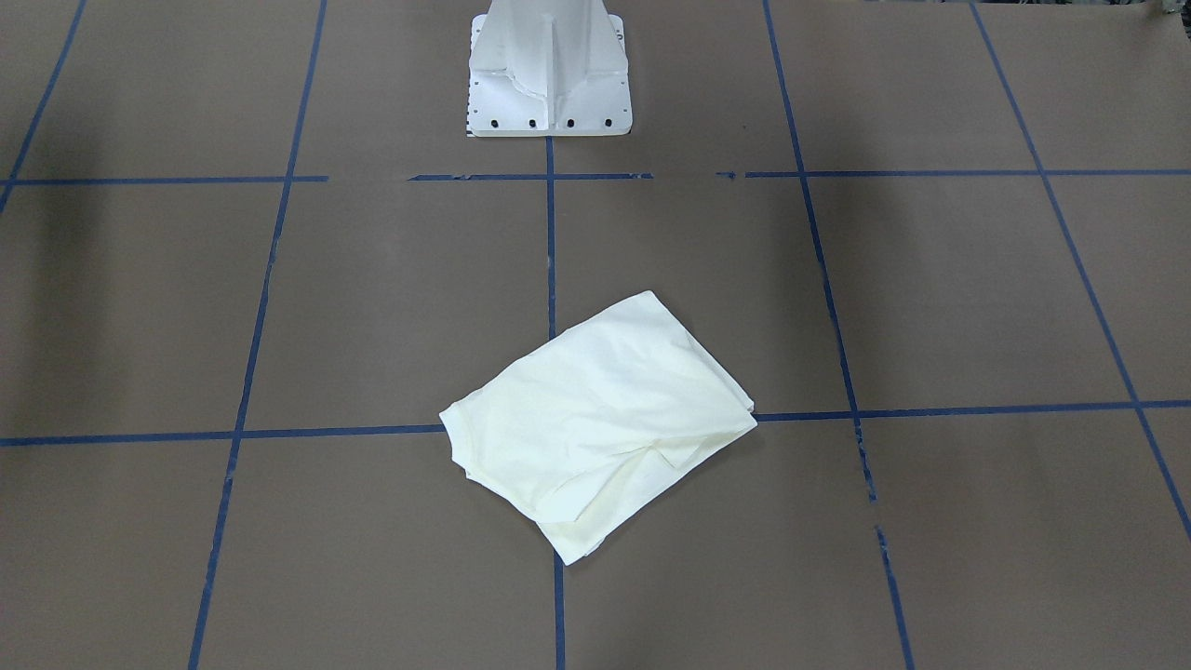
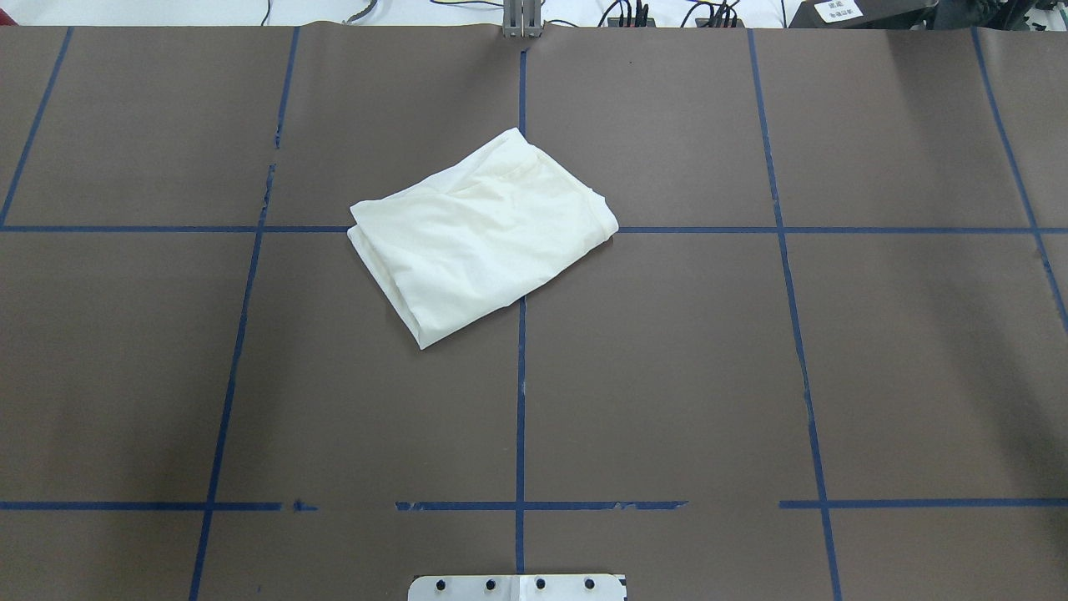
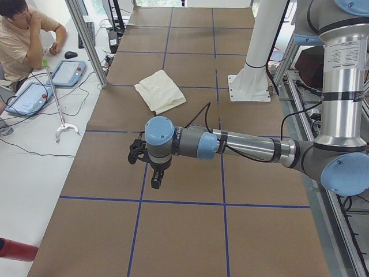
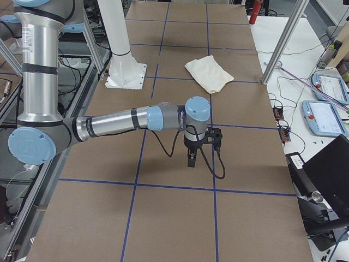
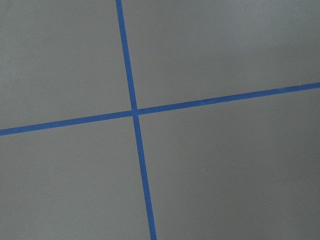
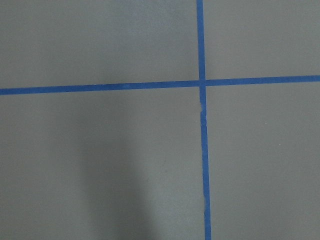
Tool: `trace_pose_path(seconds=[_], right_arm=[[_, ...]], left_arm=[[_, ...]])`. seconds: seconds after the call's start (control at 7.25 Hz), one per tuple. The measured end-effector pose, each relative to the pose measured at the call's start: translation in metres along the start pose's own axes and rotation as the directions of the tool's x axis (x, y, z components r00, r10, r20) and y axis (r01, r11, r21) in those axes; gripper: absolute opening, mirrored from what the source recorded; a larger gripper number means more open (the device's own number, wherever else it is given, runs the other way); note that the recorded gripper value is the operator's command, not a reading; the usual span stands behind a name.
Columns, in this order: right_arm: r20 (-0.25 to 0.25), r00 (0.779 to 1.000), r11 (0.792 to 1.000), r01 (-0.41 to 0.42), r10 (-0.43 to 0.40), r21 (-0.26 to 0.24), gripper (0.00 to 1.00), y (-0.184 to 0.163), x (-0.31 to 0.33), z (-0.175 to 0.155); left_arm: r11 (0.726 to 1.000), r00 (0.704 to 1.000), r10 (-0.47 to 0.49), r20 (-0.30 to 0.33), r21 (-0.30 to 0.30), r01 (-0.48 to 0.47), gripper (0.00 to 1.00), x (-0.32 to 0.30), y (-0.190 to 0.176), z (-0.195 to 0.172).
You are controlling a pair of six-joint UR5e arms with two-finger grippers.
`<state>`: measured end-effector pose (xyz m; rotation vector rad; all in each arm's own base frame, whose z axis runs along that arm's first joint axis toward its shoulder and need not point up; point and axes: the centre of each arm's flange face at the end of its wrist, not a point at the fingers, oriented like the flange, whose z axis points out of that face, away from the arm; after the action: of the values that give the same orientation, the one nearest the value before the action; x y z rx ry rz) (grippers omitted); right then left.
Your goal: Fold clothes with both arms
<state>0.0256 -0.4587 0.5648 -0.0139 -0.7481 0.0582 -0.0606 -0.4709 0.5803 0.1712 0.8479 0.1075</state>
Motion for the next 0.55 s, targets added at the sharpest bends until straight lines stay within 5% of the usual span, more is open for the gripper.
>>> trace_pose_path(seconds=[0.55], right_arm=[[-0.002,1.0,1.0,-0.009,0.009,-0.011,1.0,0.006,0.006,0.005]], left_arm=[[0.999,1.0,-0.029,0.01,-0.022,0.029,1.0,-0.013,0.003,0.01]])
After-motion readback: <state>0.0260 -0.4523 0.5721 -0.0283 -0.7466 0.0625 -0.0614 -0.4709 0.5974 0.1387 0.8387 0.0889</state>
